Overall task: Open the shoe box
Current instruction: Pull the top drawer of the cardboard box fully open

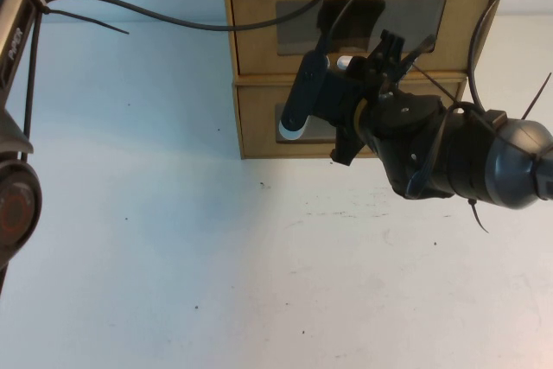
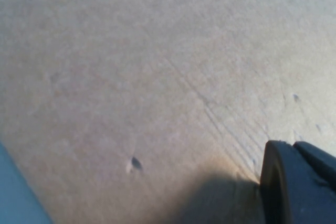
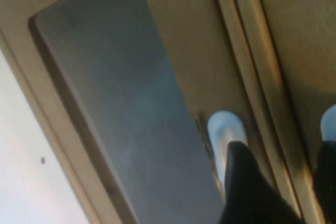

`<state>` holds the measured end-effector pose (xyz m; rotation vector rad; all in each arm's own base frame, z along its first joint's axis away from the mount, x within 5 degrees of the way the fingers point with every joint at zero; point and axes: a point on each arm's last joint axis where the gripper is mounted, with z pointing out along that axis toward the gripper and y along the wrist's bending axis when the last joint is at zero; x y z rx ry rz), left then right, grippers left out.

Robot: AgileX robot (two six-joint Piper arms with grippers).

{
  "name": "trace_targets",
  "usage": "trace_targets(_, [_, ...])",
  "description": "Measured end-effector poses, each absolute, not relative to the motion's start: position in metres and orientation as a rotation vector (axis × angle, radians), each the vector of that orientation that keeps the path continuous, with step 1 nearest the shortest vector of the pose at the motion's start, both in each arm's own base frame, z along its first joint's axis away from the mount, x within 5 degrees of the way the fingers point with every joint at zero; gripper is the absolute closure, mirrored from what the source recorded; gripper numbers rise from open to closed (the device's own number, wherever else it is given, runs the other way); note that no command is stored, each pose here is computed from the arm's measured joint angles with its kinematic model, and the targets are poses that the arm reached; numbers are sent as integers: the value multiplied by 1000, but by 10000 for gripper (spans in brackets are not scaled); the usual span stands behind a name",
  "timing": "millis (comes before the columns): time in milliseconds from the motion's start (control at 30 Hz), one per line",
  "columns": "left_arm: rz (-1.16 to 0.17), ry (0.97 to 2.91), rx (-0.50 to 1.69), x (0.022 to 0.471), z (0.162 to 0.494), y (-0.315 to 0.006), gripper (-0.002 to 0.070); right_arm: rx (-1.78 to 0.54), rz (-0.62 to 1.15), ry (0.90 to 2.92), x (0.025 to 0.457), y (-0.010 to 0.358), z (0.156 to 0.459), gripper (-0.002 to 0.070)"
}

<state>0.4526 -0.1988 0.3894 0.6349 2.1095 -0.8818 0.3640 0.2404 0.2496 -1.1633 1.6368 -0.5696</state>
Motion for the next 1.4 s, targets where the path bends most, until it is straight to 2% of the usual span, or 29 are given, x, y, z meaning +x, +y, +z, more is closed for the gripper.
trace_targets(167, [-882,2110,635,453,389,-199,679,-1169,-573,1635,365,241,250,417])
trace_targets(500, [-885,2112,630,453,389,-199,679,-1182,-606,1622,366,239,252,479])
trace_targets(1167, [-886,2115,628,452,389,-199,679,-1183,-611,1622,367,238,252,483])
trace_targets(1267, [-886,2115,628,452,389,-199,679,-1177,-620,1625,367,237,252,524])
trace_targets(1400, [-887,2116,630,452,389,-199,679,-1163,-643,1629,368,235,254,652])
